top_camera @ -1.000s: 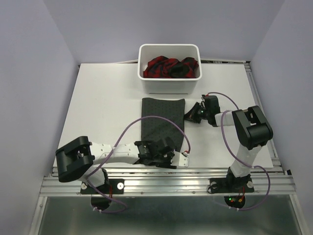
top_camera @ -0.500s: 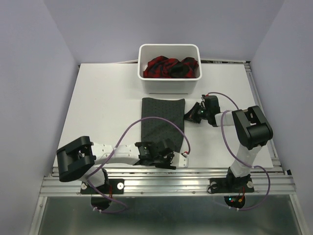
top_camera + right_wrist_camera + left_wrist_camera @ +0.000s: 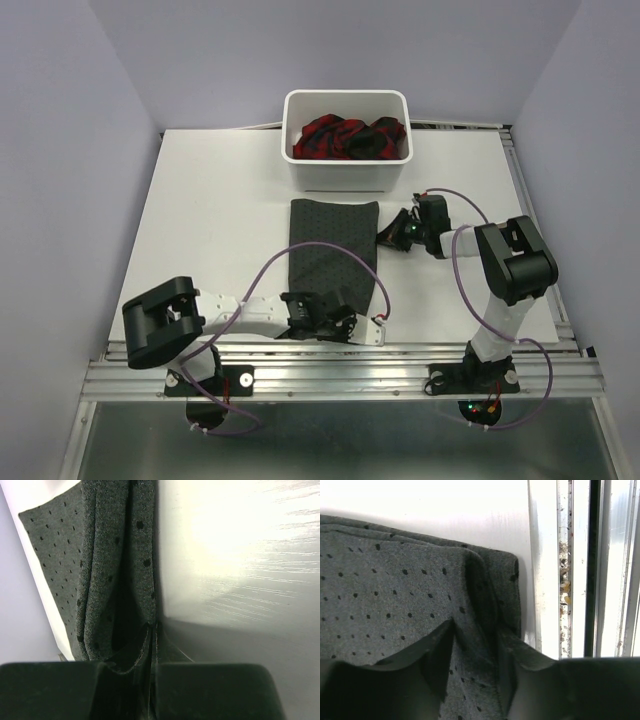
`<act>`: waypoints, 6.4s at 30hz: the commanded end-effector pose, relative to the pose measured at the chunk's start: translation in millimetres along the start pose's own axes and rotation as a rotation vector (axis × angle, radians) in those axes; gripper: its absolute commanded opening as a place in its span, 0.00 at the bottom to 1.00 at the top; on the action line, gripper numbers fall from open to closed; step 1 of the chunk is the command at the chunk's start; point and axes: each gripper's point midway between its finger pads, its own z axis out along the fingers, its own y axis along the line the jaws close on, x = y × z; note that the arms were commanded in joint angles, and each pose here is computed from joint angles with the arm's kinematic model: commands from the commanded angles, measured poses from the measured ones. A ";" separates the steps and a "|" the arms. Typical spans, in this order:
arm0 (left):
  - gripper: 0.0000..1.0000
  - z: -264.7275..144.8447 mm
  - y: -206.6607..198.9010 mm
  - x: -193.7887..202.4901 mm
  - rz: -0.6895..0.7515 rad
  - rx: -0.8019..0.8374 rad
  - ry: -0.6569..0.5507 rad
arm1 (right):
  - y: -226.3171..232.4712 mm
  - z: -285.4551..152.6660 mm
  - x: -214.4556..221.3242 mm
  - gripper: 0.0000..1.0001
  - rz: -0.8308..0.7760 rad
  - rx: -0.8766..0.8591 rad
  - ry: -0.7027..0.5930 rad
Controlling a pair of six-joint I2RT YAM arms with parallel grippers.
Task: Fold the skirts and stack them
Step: Fold the skirt
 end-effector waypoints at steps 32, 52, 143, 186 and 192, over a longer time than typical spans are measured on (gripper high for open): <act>0.99 -71.8 29.8 -60.5 -0.013 -0.100 -0.235 | -18.4 -35.4 -12.9 0.37 -0.124 0.125 0.029; 0.96 -72.0 13.5 -18.6 0.038 -0.140 -0.251 | 122.2 -81.4 100.3 0.61 -0.544 -0.375 0.397; 0.00 -113.3 -49.5 -69.1 0.147 0.182 -0.137 | 70.3 17.4 54.3 0.48 -0.886 -0.158 0.450; 0.08 -54.5 190.9 -37.4 0.339 -0.388 0.024 | 54.9 5.6 100.1 0.17 -0.771 -0.278 0.602; 0.14 -39.9 195.5 -23.9 0.319 -0.409 0.039 | 54.6 4.5 100.7 0.17 -0.767 -0.277 0.605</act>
